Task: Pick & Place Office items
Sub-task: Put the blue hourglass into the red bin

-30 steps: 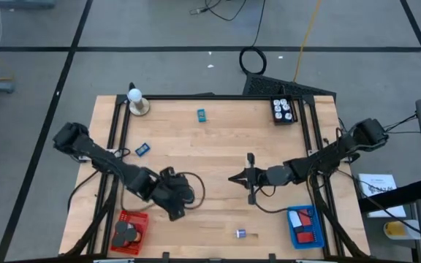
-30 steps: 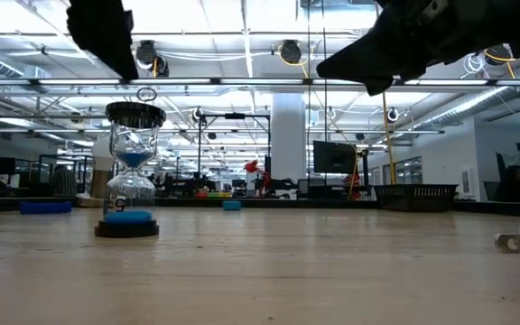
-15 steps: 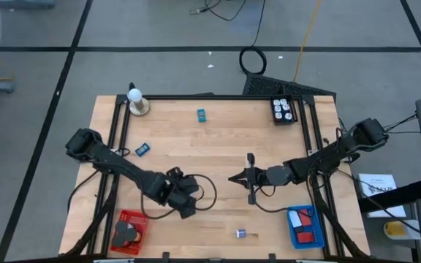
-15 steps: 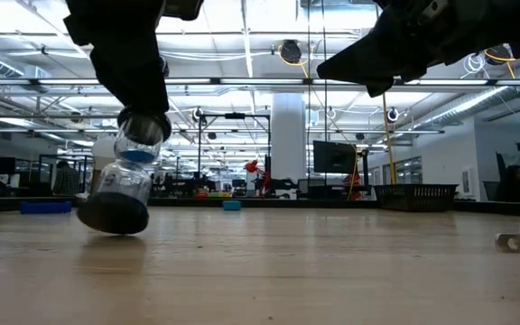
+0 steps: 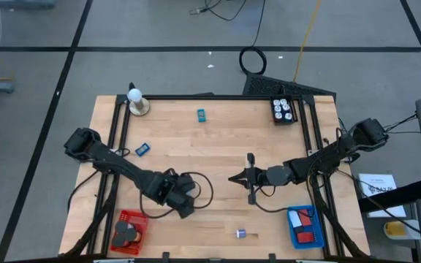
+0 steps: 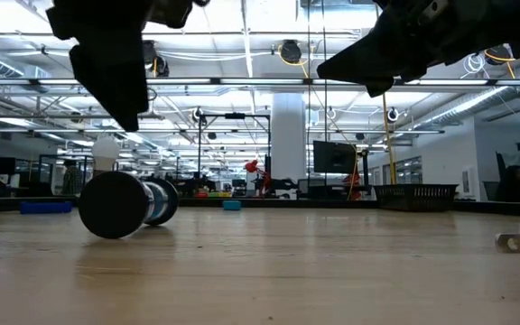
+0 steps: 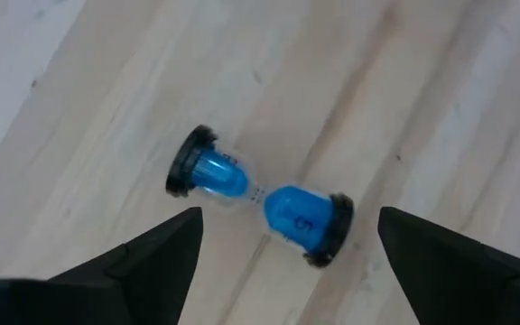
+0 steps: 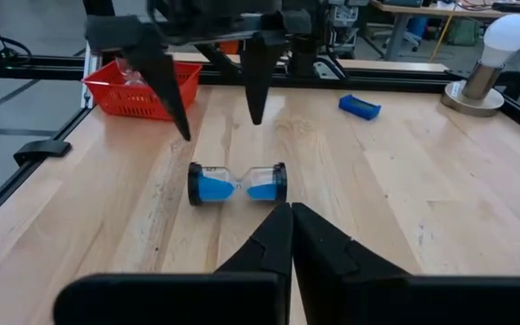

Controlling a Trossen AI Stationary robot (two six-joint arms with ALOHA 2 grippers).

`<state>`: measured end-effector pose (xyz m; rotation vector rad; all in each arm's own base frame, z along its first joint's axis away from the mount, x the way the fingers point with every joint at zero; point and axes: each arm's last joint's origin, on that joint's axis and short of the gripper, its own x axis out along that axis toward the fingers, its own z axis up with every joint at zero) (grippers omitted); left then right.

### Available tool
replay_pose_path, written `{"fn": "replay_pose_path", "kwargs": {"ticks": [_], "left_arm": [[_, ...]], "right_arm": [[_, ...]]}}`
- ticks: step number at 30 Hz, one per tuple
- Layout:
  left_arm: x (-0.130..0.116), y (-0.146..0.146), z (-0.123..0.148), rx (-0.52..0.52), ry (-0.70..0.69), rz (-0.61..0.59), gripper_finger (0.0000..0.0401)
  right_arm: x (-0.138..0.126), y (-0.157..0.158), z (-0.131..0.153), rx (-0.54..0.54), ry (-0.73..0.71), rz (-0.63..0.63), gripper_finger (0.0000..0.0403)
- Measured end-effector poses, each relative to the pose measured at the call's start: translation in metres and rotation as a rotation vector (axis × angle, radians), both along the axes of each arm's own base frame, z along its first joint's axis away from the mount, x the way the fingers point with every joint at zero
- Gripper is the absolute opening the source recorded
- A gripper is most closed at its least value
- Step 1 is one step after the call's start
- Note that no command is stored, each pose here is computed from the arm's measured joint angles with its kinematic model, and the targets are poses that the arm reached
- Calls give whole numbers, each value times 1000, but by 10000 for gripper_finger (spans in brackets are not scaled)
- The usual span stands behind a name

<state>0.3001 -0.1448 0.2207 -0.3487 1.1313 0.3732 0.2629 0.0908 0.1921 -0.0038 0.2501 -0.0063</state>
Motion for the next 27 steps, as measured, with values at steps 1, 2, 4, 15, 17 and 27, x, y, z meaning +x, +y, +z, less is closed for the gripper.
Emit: {"fn": "replay_pose_path", "kwargs": {"ticks": [1, 2, 4, 15, 17, 27], "left_arm": [[0, 2, -2, -5, -6, 41, 338], [0, 4, -4, -9, -7, 82, 338], [1, 11, -8, -19, -2, 149, 338], [7, 42, -27, -52, -2, 285, 338], [4, 45, -35, -56, 14, 307, 338], [-3, 53, -69, -154, -30, 335, 337]], "right_arm": [[0, 0, 0, 0, 0, 0, 0], [0, 0, 0, 0, -1, 0, 0], [0, 0, 0, 1, -1, 0, 0], [0, 0, 0, 15, 0, -4, 0], [0, 0, 0, 15, 0, -4, 0], [0, 0, 0, 17, 1, -5, 0]]}}
